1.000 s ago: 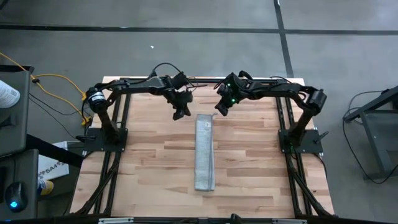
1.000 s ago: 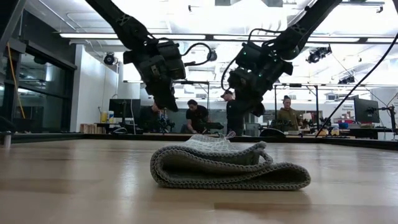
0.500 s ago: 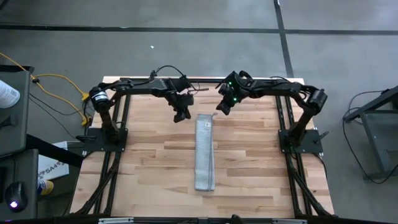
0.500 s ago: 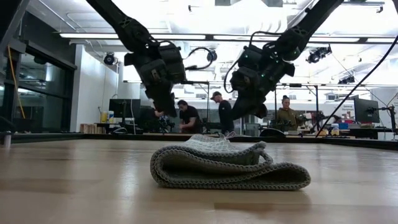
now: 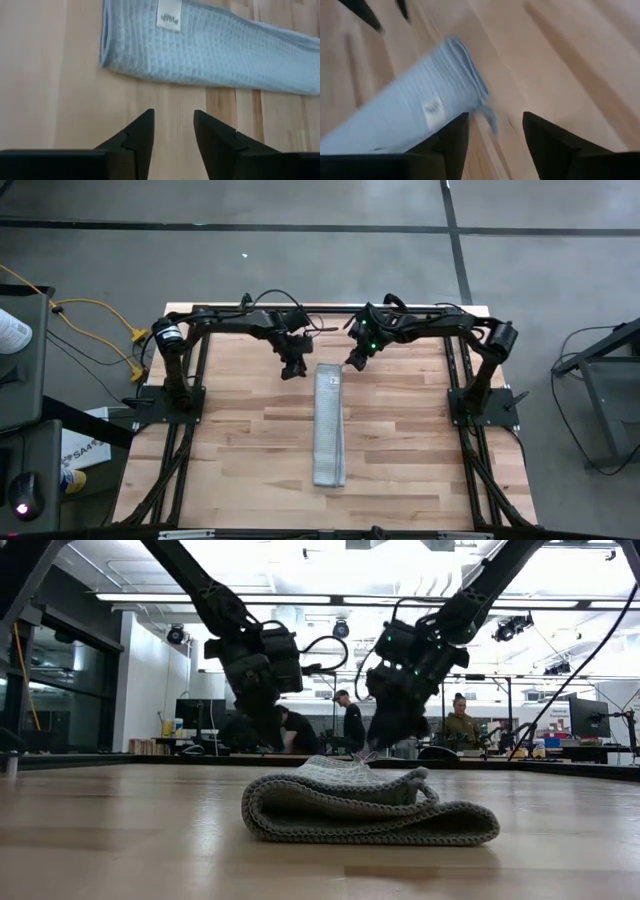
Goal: Fold microfiber towels
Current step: Fold the gray towel
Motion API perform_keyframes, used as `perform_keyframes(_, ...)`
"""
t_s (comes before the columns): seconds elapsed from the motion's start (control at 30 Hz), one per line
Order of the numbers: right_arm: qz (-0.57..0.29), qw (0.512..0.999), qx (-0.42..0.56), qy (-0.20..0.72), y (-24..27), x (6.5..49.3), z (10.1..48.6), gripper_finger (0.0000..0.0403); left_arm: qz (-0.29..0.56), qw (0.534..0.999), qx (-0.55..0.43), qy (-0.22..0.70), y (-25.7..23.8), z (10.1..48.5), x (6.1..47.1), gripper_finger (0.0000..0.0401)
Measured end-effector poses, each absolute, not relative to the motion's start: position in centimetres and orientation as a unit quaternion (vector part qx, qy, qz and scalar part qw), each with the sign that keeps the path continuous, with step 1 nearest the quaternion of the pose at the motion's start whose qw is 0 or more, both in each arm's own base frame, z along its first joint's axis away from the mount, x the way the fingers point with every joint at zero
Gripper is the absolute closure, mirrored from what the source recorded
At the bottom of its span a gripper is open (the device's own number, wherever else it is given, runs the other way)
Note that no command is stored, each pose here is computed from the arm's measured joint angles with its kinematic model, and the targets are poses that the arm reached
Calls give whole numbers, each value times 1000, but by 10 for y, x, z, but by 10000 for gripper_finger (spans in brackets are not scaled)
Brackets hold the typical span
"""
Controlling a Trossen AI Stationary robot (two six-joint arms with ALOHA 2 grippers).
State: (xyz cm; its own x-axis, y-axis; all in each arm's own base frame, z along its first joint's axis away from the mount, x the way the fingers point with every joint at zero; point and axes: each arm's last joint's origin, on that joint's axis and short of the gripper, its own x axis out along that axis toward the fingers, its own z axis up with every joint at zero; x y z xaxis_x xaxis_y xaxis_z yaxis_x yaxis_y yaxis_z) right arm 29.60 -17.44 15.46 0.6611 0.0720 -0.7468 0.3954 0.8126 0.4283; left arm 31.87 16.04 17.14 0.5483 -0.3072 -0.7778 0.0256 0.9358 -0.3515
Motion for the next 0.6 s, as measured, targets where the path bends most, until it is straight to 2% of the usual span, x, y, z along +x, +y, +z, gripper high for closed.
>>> perform_keyframes(0.33, -95, 858, 310, 399, -172, 307, 137, 191, -109, 870, -152, 456, 159, 170, 322, 260)
perform_keyframes(0.6, -97, 859, 311, 395, -169, 311, 134, 187, -110, 872, -152, 453, 159, 170, 323, 260)
